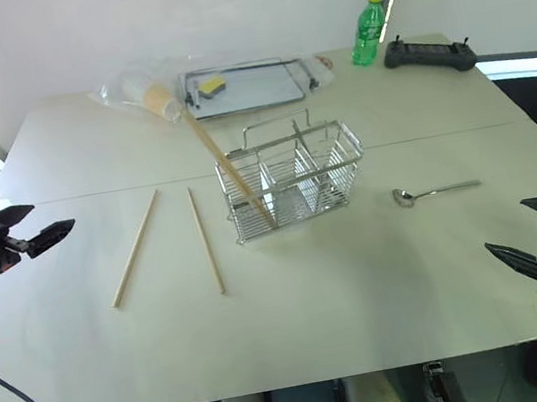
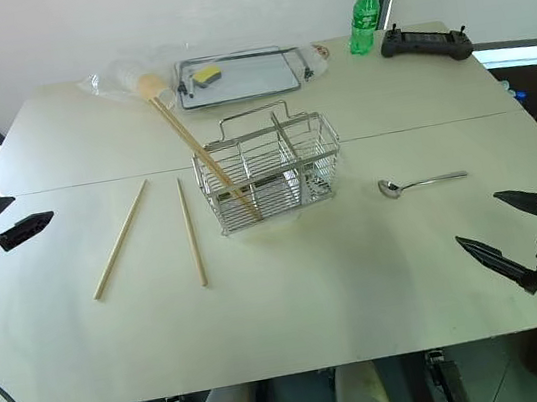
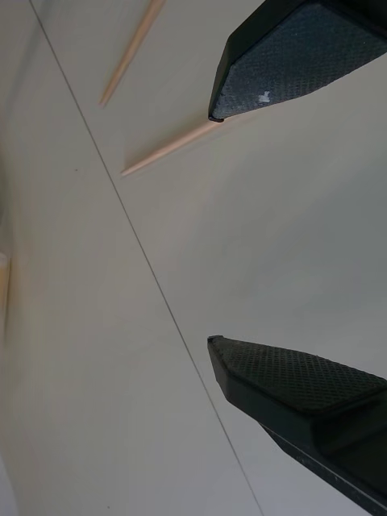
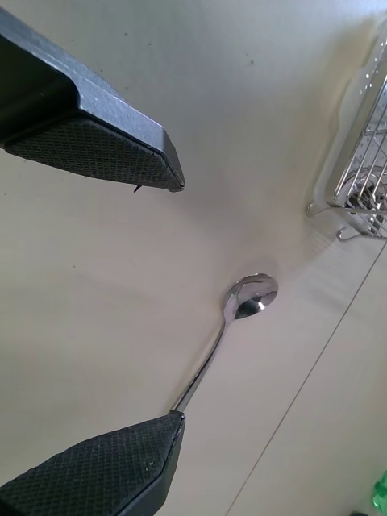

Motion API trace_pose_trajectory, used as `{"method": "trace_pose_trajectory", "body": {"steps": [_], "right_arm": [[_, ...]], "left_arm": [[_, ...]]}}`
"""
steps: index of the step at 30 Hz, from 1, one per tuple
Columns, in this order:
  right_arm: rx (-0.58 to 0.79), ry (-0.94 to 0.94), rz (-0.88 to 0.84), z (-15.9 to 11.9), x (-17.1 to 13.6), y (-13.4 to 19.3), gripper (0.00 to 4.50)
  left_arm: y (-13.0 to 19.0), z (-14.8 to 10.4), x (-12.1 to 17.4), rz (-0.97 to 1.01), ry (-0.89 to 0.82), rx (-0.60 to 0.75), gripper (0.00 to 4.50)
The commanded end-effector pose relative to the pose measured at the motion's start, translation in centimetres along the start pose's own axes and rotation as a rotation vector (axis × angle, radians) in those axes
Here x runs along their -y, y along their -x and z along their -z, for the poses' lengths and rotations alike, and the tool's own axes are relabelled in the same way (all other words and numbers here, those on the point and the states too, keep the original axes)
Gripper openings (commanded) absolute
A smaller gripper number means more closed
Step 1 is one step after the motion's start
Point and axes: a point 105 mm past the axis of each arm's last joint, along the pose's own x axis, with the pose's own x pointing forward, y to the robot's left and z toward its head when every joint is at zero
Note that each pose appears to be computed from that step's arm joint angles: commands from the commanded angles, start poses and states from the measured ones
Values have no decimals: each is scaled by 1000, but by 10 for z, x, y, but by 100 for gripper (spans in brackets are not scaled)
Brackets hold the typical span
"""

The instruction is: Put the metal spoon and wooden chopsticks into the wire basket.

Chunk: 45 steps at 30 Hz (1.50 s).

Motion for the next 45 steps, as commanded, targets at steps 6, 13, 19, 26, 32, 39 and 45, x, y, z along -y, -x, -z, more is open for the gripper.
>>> {"method": "trace_pose_trajectory", "body": {"steps": [6, 13, 19, 26, 32, 39, 45], "right_arm": [[30, 29, 20, -10, 2, 1, 450], [32, 36, 33, -11, 5, 1, 450], [30, 43, 40, -10, 8, 0, 450], [28, 130, 12, -22, 29, -7, 450], [31, 243, -106, -41, 46, -23, 450], [-6, 368, -368, -52, 46, -58, 450], [-71, 465, -529, -52, 51, -82, 450]], "left_arm": [[-3, -12, 1, 9, -23, 23, 449], [-6, -11, 6, 37, -22, 17, 449], [-9, -16, 7, 39, -28, 33, 449], [-16, -42, 35, 156, 22, 136, 449], [-21, -64, 121, 490, -31, 148, 449], [-15, -85, 194, 782, -110, 176, 449], [-13, -101, 210, 812, -113, 234, 449]]}}
